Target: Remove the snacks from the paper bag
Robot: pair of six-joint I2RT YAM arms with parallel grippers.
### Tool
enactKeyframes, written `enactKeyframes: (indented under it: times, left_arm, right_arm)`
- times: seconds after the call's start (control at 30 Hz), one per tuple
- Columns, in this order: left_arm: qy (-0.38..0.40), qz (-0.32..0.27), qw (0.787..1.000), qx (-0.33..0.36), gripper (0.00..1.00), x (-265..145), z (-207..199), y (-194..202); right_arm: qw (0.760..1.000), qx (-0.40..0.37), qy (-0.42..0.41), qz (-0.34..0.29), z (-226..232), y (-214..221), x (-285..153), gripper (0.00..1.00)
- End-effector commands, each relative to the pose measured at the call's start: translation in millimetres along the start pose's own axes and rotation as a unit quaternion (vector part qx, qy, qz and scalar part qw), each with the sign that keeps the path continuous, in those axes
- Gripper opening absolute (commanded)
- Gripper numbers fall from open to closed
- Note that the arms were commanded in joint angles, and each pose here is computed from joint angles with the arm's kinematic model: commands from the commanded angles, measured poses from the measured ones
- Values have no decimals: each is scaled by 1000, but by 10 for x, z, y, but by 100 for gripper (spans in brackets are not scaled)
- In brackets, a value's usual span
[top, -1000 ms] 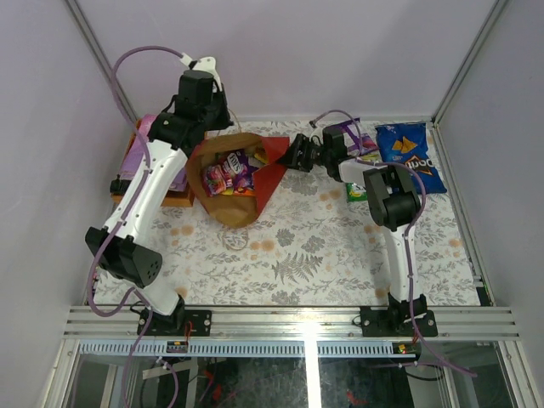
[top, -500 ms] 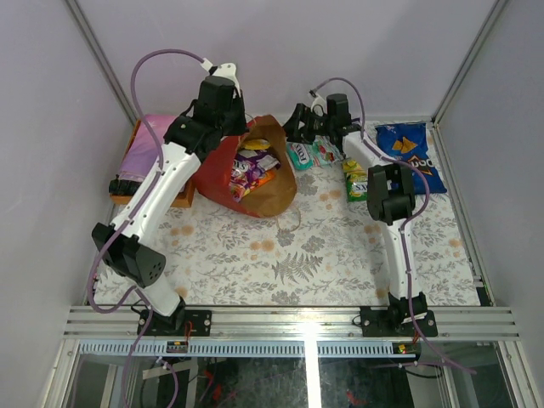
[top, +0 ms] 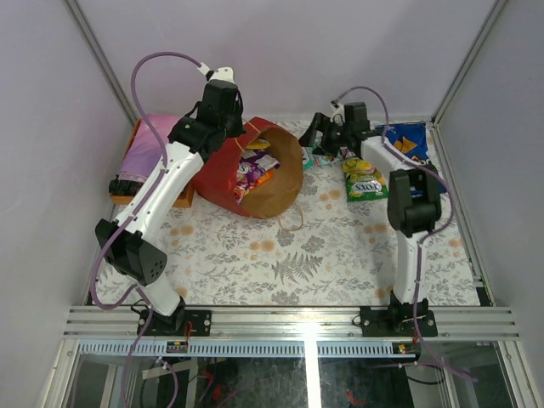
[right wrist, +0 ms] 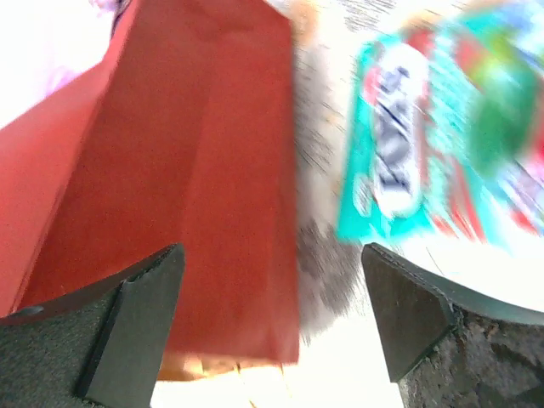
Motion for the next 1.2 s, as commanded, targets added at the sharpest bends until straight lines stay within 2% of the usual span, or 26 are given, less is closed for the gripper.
enactKeyframes:
  times: [0.0, 0.07, 0.13, 0.27, 0.43, 0.67, 0.9, 1.17]
  left_arm:
    - [-22, -7, 1000, -4, 0, 65, 78, 3]
    - [-23, -5, 1000, -3, 0, 64, 90, 19]
    - [-20, -1, 1000, -3, 0, 82, 89, 45]
    - [-18, 8, 1000, -6, 0, 127, 91, 102]
    - [-18, 14, 1000, -10, 0, 137, 100, 147]
    - [-13, 22, 999, -23, 0, 145, 145, 159]
    - [-5, 28, 999, -23, 0, 148, 132, 194]
    - [5, 34, 999, -20, 0, 148, 105, 231]
  right_arm:
    - [980, -1, 15, -200, 535, -339, -1074, 93]
    - [971, 10, -28, -238, 778, -77, -1302, 91]
    - [969, -3, -66, -237, 1045, 270, -1348, 89]
    - [978, -28, -138, -152, 1459, 1033, -991, 82]
    - [986, 1, -127, -109, 1406, 1424, -434, 76]
    - [980, 40, -131, -143, 1283, 1573, 105, 77]
    - [976, 62, -148, -147, 1195, 1515, 514, 69]
    - [979, 75, -128, -143, 1085, 1468, 906, 63]
Point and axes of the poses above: each gripper's point midway between its finger pads, its own x axis out along the fingers, its own z axis along the line the jaws close on, y = z × x, the point moved 3 cm from there along -x, back along the fingers, and after that the axes turned 10 degrees about x, right-handed, at the moved point
